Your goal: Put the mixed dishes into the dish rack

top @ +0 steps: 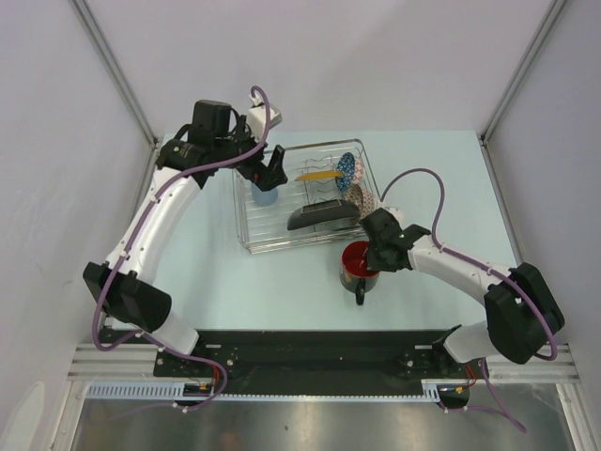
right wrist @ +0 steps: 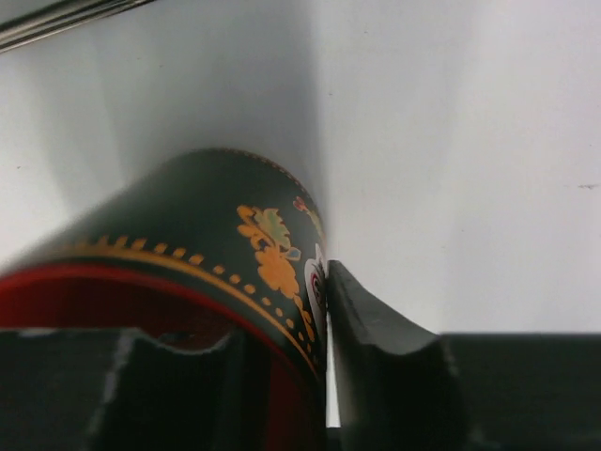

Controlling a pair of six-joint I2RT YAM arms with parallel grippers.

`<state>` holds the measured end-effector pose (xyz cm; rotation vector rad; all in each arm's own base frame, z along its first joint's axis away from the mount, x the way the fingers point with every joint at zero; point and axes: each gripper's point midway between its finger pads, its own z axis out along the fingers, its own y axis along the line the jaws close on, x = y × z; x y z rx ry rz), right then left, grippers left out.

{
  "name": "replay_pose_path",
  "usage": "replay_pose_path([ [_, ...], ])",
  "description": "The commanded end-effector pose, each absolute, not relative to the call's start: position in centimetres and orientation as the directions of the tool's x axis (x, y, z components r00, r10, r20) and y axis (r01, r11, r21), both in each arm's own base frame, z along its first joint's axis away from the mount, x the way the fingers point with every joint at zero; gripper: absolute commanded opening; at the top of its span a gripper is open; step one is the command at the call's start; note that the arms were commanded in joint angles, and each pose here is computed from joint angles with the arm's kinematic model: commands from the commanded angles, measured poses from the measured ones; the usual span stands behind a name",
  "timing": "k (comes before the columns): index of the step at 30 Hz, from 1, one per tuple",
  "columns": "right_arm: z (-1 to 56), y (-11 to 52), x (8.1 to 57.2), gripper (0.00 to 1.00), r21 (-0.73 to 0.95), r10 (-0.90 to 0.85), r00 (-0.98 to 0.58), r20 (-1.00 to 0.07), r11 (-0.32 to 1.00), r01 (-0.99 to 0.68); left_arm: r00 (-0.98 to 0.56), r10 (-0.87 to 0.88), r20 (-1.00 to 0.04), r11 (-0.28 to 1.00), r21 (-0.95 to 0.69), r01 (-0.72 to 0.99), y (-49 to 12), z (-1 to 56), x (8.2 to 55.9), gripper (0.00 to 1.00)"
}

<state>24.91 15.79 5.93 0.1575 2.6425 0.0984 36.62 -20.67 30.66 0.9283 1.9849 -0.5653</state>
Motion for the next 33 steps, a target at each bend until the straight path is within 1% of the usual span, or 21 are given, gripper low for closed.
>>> replay_pose_path([
  [1, 6.0, 15.5, 26.1, 0.25, 0.07, 0.14, -0.841, -0.523, 0.99, 0.121, -0.309, 0.349, -0.885, 0.613, -0.033, 0.789, -20.9, 33.0, 36.0, 1.0],
  [2, 6.0, 15.5, 26.0, 0.2, 0.072, 0.14, -0.841, -0.522, 0.99, 0.12, -0.306, 0.347, -0.886, 0.612, -0.034, 0.791, -20.9, 33.1, 36.0, 1.0],
  [3, 6.0, 15.5, 26.0, 0.1, 0.071, 0.14, -0.841, -0.522, 0.99, 0.12, -0.307, 0.345, -0.887, 0.61, -0.036, 0.791, -21.0, 33.2, 35.9, 1.0],
  [5, 6.2, 15.5, 25.9, 0.01, 0.076, 0.14, -0.84, -0.524, 0.99, 0.117, -0.303, 0.339, -0.891, 0.612, -0.035, 0.79, -21.0, 33.5, 35.9, 1.0],
  [6, 6.3, 15.5, 25.8, 0.0, 0.079, 0.139, -0.841, -0.523, 0.99, 0.114, -0.297, 0.336, -0.894, 0.611, -0.033, 0.791, -21.0, 33.9, 36.0, 1.0],
  [10, 8.1, 15.4, 25.3, 0.0, 0.118, 0.156, -0.827, -0.54, 0.987, 0.109, -0.281, 0.319, -0.905, 0.615, -0.028, 0.788, -21.0, 35.3, 35.8, 1.0],
  [13, 10.5, 15.3, 24.8, 0.0, 0.188, 0.187, -0.808, -0.559, 0.977, 0.096, -0.26, 0.292, -0.92, 0.619, -0.025, 0.785, -21.1, 36.5, 35.9, 1.0],
  [14, 11.3, 15.5, 24.4, 0.0, 0.219, 0.195, -0.804, -0.561, 0.972, 0.083, -0.248, 0.283, -0.927, 0.62, -0.02, 0.784, -21.1, 37.0, 36.0, 1.0],
  [15, 13.1, 15.5, 24.2, 0.0, 0.267, 0.217, -0.78, -0.587, 0.962, 0.066, -0.24, 0.275, -0.931, 0.619, -0.019, 0.785, -21.2, 37.5, 36.1, 1.0],
  [17, 14.9, 15.5, 23.4, 0.0, 0.326, 0.243, -0.764, -0.597, 0.944, 0.046, -0.253, 0.256, -0.933, 0.616, -0.044, 0.787, -21.6, 37.7, 36.3, 1.0],
  [18, 16.9, 15.4, 23.0, 0.0, 0.374, 0.269, -0.734, -0.623, 0.927, 0.023, -0.245, 0.244, -0.938, 0.611, -0.048, 0.79, -21.8, 38.5, 36.3, 1.0],
  [21, 20.0, 15.3, 22.5, 0.0, 0.465, 0.318, -0.704, -0.635, 0.885, -0.019, -0.274, 0.219, -0.937, 0.588, -0.097, 0.803, -22.6, 39.0, 36.3, 1.0],
  [24, 24.2, 16.2, 22.3, 0.0, 0.596, 0.383, -0.667, -0.64, 0.794, -0.116, -0.319, 0.195, -0.927, 0.546, -0.168, 0.821, -23.5, 39.0, 35.6, 1.0],
  [25, 26.4, 17.0, 22.4, 0.0, 0.643, 0.408, -0.641, -0.65, 0.744, -0.18, -0.328, 0.181, -0.927, 0.535, -0.188, 0.824, -23.7, 39.3, 35.3, 1.0],
  [28, 29.6, 17.9, 23.6, 0.0, 0.715, 0.466, -0.611, -0.64, 0.653, -0.25, -0.357, 0.154, -0.921, 0.489, -0.243, 0.838, -24.4, 39.7, 34.2, 1.0],
  [29, 30.4, 18.0, 24.1, 0.0, 0.728, 0.482, -0.601, -0.637, 0.631, -0.266, -0.369, 0.142, -0.918, 0.446, -0.274, 0.852, -24.8, 40.3, 33.2, 1.0],
  [30, 31.9, 18.7, 24.4, 0.0, 0.754, 0.501, -0.595, -0.628, 0.58, -0.308, -0.368, 0.132, -0.92, 0.426, -0.283, 0.86, -24.9, 40.7, 32.8, 1.0],
  [32, 32.8, 19.3, 25.5, 0.0, 0.778, 0.522, -0.595, -0.611, 0.536, -0.328, -0.427, 0.087, -0.9, 0.377, -0.367, 0.85, -25.3, 41.5, 31.7, 1.0],
  [33, 34.4, 19.9, 25.7, 0.0, 0.78, 0.532, -0.576, -0.621, 0.492, -0.387, -0.418, 0.067, -0.906, 0.317, -0.378, 0.87, -25.7, 42.5, 31.0, 1.0],
])
